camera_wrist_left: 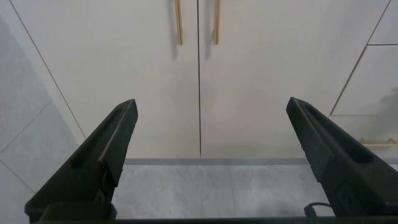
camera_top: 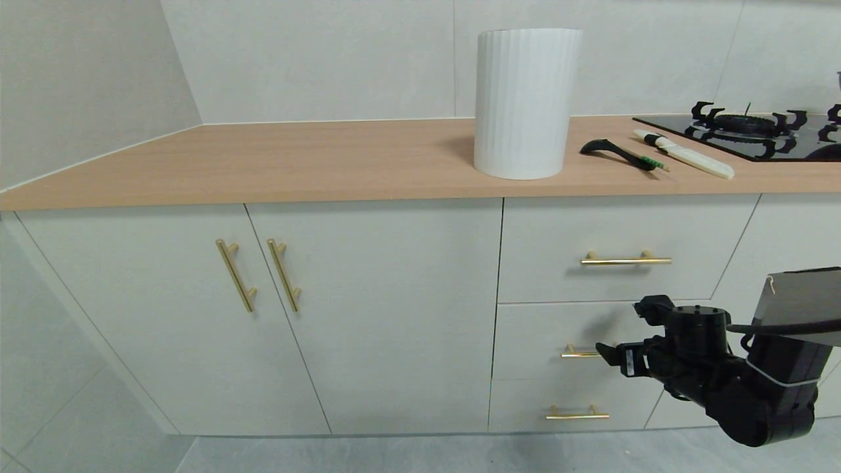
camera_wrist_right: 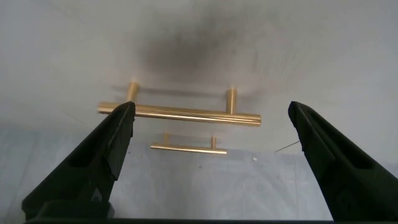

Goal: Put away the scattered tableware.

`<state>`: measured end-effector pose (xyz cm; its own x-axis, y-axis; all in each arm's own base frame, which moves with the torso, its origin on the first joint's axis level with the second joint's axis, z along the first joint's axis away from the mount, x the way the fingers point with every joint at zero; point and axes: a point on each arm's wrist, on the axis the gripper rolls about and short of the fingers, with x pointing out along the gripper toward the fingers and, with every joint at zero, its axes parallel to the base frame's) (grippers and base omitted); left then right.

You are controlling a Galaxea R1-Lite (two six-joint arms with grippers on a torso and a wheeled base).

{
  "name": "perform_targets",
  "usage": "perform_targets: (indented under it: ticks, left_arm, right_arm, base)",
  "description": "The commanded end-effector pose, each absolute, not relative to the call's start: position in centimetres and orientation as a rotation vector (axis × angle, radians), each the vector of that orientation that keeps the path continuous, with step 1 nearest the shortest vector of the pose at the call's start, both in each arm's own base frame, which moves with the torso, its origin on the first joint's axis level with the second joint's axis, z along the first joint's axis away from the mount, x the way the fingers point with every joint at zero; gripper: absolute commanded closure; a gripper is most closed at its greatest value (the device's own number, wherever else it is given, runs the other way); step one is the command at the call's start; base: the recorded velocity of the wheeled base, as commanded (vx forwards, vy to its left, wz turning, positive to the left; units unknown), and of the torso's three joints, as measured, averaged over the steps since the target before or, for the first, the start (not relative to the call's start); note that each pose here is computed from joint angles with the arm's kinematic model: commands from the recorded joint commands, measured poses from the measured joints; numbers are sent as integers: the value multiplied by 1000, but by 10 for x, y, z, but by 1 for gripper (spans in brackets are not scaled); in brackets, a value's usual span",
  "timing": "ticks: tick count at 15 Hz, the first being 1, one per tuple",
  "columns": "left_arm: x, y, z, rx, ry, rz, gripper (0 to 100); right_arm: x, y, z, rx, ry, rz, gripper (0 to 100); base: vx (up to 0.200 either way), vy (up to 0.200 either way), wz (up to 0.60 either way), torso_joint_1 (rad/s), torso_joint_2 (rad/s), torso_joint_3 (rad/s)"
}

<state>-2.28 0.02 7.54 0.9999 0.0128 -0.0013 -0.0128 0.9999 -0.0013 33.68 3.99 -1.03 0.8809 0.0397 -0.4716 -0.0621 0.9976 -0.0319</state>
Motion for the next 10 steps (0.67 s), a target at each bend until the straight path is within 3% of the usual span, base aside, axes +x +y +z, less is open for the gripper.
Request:
perform_targets:
  ticks: [1, 10]
  left_arm:
    - [-23, 0, 75, -2, 3, 11, 0]
    - [-23, 0, 75, -2, 3, 14, 0]
  right_arm:
    - [342, 40, -26, -49, 517, 38, 0]
    - [364, 42, -49, -8, 436, -23, 0]
  base:
    - [0, 0, 0, 0, 0, 0]
    - [0, 0, 0, 0, 0, 0]
